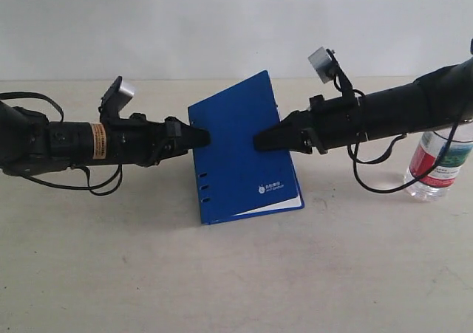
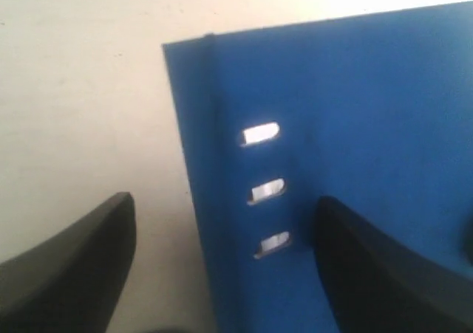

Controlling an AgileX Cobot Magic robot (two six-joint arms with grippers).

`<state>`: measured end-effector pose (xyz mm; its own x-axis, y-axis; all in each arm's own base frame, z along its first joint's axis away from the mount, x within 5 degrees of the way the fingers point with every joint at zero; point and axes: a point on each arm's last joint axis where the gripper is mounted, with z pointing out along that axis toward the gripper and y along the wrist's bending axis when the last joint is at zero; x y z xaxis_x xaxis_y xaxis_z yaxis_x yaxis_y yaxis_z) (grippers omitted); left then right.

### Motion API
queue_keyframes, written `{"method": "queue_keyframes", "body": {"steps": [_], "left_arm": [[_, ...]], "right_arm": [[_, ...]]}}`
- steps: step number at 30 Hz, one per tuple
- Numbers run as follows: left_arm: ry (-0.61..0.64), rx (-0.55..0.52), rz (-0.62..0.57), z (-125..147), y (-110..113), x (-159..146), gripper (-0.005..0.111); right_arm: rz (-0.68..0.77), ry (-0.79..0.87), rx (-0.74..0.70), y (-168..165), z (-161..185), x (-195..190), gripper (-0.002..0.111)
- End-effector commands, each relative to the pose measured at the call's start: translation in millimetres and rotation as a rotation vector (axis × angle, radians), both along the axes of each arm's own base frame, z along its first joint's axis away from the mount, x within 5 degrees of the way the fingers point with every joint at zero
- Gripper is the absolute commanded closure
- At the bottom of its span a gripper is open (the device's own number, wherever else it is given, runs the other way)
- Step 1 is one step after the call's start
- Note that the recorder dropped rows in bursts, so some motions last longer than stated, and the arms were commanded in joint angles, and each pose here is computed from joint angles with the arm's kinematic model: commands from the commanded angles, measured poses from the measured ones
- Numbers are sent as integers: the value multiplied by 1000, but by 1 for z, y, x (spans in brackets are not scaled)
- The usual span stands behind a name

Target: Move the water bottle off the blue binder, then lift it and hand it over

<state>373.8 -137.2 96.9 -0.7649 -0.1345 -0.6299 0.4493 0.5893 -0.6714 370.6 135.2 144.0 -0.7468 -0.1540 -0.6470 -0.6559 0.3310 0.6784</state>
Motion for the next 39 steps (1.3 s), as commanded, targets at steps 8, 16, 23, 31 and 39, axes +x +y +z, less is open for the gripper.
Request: {"method": "queue_keyframes", "body": {"steps": [8,16,23,31,39], "left_arm": [[-203,-243,-210,25,-16,-12,43],[-115,-176,-426,15,-31,-34,43],[-160,-201,-477,19,-65,-48,44],[-216,-224,-440,22,-75,-47,100],[-278,-230,-342,26,-61,-34,100]], "right_arm": [[180,-21,-55,-1,-1,-15,108],[52,-67,-194,-7,-12,-2,108],[30,-48,-202,-8,-12,-1,108],[29,-4,-187,-7,-12,-2,95],[107,64,-124,-4,-7,-11,45]]}}
